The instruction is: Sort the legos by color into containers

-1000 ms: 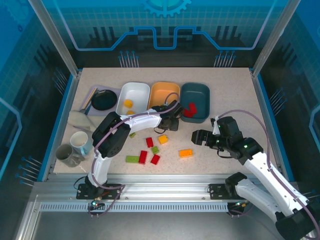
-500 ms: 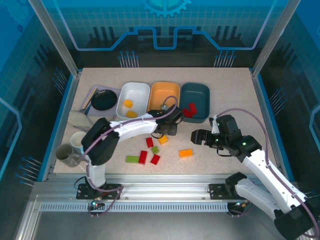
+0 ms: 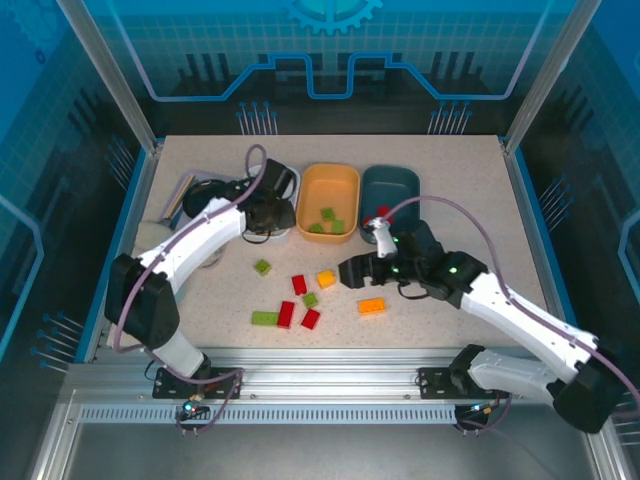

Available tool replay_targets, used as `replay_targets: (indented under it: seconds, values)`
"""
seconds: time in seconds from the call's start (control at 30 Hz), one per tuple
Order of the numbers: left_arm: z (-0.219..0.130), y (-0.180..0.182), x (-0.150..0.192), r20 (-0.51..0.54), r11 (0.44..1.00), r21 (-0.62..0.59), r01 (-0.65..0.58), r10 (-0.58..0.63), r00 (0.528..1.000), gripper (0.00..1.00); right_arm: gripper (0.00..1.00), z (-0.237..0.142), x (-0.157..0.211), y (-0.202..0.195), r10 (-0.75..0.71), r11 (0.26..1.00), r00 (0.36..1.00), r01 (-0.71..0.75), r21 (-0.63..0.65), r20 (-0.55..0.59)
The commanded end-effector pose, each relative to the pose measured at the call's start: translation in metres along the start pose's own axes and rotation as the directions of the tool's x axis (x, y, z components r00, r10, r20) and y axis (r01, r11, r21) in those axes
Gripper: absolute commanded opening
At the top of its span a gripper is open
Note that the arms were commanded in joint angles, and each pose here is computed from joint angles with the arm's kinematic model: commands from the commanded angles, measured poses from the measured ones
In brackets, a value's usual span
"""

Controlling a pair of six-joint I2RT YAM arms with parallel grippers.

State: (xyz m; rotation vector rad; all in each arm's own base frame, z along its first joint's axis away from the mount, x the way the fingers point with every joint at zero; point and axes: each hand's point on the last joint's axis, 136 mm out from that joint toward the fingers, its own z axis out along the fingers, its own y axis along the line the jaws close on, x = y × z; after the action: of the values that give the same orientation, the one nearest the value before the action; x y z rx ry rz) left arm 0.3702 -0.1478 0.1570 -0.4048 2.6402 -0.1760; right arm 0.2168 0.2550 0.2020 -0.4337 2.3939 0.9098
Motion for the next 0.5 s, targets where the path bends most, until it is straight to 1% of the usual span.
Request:
replay_targets:
  seconds: [0.0,0.13,0.27,0.37,0.47]
  values:
    - [0.019,0.005,-0.011,-0.08,1.0,0.003,0.012,-0.012,0.997,0.41,0.89,0.008,-0.043,0.035,-0.106,0.993,0.989,0.111,-0.042,0.105]
    - [0.056,0.017,-0.029,-0.137,0.998,-0.033,0.051,-0.055,0.989,0.41,0.89,0.028,-0.061,0.048,-0.121,0.991,0.989,0.126,-0.046,0.089]
    - [0.091,0.021,-0.037,-0.186,0.997,-0.066,0.05,-0.061,0.981,0.42,0.89,0.047,-0.076,0.053,-0.1,0.993,0.99,0.105,-0.053,0.096]
    - [0.108,0.025,-0.04,-0.208,0.995,-0.089,0.054,-0.071,0.976,0.42,0.89,0.059,-0.086,0.054,-0.069,0.995,0.992,0.076,-0.06,0.108]
    - [0.118,0.024,-0.045,-0.209,0.995,-0.087,0.055,-0.072,0.975,0.42,0.89,0.066,-0.092,0.057,-0.055,0.996,0.993,0.062,-0.064,0.104]
